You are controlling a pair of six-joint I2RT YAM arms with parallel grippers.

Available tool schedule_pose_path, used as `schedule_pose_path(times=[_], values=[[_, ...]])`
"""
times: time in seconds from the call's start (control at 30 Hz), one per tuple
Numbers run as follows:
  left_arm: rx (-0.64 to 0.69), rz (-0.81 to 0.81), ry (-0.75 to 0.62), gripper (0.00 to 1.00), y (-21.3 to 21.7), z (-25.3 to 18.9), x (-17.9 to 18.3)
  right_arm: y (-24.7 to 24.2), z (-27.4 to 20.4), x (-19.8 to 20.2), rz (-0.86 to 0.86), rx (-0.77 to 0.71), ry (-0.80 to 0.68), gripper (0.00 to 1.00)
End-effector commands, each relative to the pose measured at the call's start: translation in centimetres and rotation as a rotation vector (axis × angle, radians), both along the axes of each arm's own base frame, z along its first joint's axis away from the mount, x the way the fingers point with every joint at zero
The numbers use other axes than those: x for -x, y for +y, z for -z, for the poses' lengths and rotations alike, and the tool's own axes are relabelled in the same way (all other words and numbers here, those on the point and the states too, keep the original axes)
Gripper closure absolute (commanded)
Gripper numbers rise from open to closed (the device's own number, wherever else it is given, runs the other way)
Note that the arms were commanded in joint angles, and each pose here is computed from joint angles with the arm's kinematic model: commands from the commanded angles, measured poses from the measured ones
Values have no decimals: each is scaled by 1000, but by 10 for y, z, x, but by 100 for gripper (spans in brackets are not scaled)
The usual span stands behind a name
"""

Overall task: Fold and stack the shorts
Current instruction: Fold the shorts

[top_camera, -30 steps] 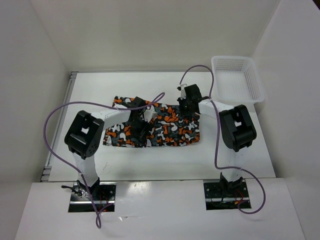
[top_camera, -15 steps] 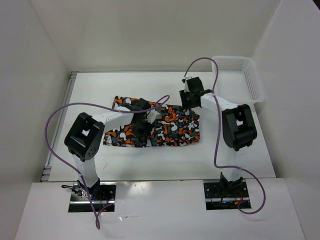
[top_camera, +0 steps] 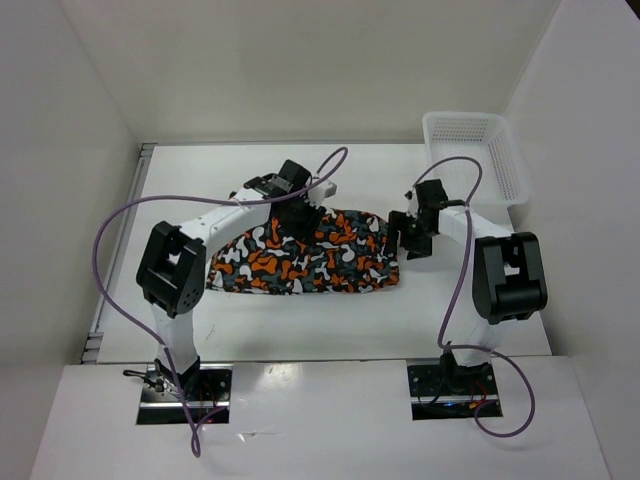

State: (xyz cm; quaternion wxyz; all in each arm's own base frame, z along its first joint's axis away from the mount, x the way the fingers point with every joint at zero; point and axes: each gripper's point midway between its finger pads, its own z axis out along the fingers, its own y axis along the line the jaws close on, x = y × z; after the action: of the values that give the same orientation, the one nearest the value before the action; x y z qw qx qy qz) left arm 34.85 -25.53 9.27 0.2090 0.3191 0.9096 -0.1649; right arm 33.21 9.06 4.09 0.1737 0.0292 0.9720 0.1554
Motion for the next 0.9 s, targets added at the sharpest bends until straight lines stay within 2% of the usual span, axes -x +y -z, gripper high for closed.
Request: schedule_pose_path(times=[0.0,0.13,0.23,0.33,0.37,0.57,0.63,0.77,0.87], values=[[48,40,40,52,-21,6,-9,15,3,2,1,-78,12,23],[55,87,47,51,-43,13,-5,9,22,9,14,-45,47,26],[25,125,69,51,-55,33,10,13,27,9,2,-45,42,37],[9,133,94,51,-57,49,14,25,32,12,-23,-40,44,52],[-7,128,101,51,-55,56,14,29,31,10,-34,-42,29,60],[-44,118,121,51,-49,81,17,28,37,9,-1,-43,29,84],[-50,118,130,51,-46,87,20,26,38,6,5,-31,16,98],[-51,118,132,51,-47,89,19,23,21,-13,-34,5,-56,100],[-7,115,48,51,-59,49,0,17,-7,-36,-70,56,-144,100]])
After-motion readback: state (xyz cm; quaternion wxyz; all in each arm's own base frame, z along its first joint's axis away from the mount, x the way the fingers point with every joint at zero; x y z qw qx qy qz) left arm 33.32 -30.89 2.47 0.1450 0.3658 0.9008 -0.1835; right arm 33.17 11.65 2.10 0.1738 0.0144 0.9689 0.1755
